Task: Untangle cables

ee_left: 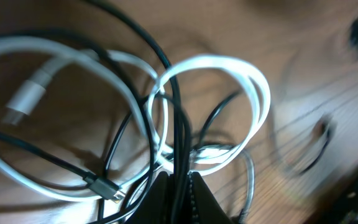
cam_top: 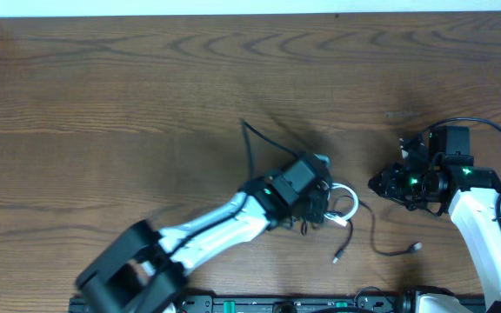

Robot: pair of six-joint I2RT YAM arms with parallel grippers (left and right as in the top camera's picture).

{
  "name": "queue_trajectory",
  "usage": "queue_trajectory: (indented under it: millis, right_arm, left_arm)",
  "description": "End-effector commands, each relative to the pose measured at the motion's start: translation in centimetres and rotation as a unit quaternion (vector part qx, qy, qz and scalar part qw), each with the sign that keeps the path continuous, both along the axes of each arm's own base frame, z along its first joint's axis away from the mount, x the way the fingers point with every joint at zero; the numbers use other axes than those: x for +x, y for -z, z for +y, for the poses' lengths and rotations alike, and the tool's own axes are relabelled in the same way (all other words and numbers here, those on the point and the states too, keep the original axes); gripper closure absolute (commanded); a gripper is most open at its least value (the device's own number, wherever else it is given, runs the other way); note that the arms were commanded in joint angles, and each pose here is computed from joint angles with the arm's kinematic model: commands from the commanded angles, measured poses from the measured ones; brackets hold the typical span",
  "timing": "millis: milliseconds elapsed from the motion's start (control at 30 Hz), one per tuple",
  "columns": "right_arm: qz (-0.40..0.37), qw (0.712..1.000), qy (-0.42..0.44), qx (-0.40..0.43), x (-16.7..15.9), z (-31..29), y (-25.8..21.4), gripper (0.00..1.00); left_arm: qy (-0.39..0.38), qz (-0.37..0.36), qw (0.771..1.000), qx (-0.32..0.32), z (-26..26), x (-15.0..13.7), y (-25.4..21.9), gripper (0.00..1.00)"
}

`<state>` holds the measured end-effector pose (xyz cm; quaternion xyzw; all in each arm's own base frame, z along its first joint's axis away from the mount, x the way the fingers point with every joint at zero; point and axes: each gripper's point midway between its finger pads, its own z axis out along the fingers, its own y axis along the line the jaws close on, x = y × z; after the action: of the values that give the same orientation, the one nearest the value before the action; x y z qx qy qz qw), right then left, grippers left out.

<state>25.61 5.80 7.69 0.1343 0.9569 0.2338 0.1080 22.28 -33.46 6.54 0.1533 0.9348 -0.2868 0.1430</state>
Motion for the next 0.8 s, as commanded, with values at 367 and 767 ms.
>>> queue_trajectory:
  millis: [367, 767]
  right_arm:
    - [-0.138, 0.953, -0.157, 0.222, 0.9, 7.6, -6.8, 0.55]
    - [-0.199, 0.928, -0.225, 0.221, 1.6, 10.6, -8.2, 0.55]
  left_arm:
    - [0.015, -0.091, 0.98, -0.179, 2.4, 1.2, -15.1, 0.92]
    - [0.021, -0.092, 0.982, -0.167, 2.6, 1.0, -14.5, 0.92]
